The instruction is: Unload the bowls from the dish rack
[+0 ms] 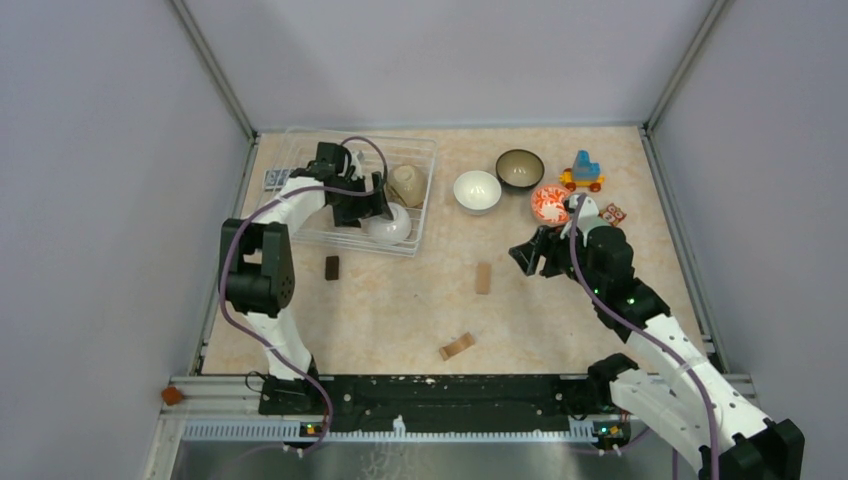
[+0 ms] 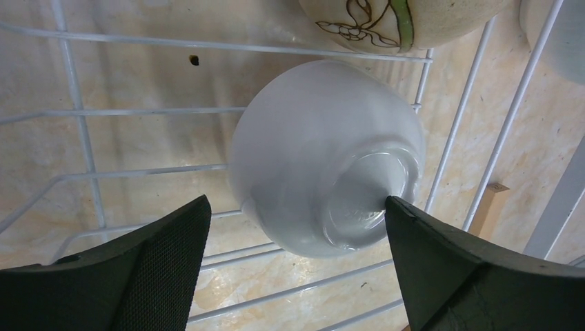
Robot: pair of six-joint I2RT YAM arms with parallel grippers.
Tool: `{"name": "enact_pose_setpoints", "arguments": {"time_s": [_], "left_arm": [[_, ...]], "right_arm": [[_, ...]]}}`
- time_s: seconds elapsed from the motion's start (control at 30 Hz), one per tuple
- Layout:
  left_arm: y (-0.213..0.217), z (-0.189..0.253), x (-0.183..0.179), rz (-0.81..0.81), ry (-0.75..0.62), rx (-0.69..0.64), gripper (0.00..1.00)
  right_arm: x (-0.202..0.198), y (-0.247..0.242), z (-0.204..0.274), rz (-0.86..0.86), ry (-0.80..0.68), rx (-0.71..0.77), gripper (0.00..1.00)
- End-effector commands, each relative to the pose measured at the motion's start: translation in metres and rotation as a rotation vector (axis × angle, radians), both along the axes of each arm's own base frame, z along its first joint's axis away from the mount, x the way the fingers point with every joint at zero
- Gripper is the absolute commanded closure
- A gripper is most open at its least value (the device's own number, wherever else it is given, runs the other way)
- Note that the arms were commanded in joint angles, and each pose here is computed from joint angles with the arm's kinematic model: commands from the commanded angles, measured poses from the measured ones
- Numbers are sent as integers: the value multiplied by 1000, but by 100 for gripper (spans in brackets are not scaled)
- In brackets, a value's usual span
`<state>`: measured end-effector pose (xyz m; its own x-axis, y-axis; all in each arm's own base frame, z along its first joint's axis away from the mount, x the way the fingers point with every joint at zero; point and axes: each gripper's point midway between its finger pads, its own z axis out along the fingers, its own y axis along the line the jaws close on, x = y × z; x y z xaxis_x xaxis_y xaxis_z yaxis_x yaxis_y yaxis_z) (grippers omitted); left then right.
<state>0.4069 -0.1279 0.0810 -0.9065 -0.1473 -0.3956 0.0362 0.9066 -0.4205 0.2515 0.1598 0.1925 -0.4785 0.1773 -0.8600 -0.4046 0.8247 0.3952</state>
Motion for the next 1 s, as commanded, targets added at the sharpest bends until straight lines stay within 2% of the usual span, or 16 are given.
{"name": "enact_pose_setpoints", "arguments": {"time_s": [0.0,0.37,0.67,0.97], "left_arm": [[7,-15,1,16,39,32,1],[0,-25,-3,68,80,-91,7],[-2,-35,-6,94,126,-173,2],[-7,-36,-7,83,160,-337,6]], "right_arm": [[6,0,32,0,-98,18,36],[3,-4,36,-14,-120,13,36],[3,-5,41,-13,-140,15,36],[0,-6,44,-13,-143,15,36]]}}
